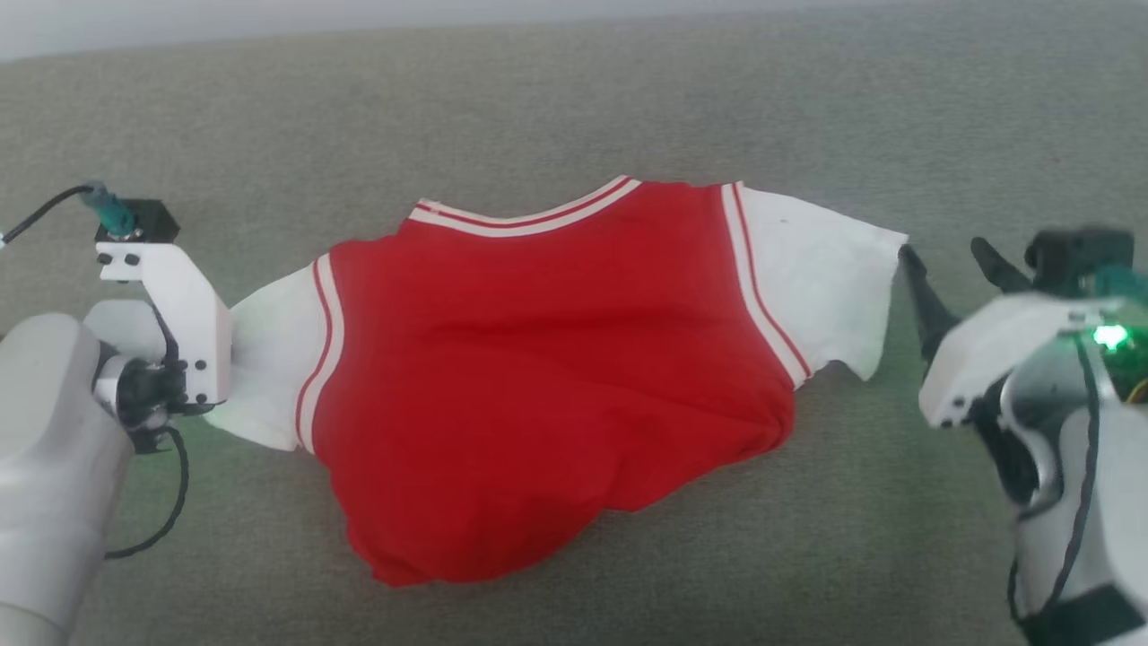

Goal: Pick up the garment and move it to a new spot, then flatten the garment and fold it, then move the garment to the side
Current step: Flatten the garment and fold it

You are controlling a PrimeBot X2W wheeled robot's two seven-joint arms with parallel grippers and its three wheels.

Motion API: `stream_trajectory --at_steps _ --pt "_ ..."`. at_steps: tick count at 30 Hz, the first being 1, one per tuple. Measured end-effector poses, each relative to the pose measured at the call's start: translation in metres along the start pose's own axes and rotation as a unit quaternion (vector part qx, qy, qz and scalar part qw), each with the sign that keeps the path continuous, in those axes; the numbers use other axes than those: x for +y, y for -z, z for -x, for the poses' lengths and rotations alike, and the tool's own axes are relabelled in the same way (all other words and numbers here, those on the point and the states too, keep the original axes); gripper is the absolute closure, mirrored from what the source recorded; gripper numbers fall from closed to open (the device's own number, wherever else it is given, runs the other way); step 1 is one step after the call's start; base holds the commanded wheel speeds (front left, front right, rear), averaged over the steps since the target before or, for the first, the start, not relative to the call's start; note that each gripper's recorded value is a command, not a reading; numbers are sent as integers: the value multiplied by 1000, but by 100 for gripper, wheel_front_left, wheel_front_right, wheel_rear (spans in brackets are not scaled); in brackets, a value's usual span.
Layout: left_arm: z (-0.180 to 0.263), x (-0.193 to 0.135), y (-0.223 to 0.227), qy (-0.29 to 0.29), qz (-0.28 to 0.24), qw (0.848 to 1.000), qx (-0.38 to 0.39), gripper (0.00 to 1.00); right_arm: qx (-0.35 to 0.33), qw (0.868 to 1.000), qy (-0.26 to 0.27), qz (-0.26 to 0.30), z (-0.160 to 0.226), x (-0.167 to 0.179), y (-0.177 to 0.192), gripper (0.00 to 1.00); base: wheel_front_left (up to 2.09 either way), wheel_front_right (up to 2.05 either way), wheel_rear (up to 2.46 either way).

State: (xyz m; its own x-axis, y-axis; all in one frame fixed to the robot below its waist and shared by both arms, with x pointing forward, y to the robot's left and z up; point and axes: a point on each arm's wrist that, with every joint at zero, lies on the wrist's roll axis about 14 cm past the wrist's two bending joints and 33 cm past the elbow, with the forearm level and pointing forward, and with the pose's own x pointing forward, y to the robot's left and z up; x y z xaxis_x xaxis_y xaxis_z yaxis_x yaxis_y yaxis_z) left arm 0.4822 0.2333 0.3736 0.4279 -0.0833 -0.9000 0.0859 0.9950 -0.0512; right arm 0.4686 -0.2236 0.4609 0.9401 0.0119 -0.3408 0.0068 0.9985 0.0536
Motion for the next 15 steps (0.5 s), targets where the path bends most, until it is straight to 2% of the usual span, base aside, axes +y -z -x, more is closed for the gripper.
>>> stream_trajectory --at_steps 4,8,11,15 --pt "0 -1 -3 -1 -5 1000 -3 100 60 998 -13 0 -18 2 3 0 0 0 0" --pt "-1 -1 -5 -1 -6 1000 -5 100 135 991 -17 11 -34 0 14 0 0 0 0" --pt "-1 -2 -6 1 -4 1000 -8 100 200 980 -21 13 -44 2 29 0 0 0 0" --pt "-4 -1 -9 1 -3 1000 -11 100 293 956 -25 6 -48 4 60 0 0 0 0"
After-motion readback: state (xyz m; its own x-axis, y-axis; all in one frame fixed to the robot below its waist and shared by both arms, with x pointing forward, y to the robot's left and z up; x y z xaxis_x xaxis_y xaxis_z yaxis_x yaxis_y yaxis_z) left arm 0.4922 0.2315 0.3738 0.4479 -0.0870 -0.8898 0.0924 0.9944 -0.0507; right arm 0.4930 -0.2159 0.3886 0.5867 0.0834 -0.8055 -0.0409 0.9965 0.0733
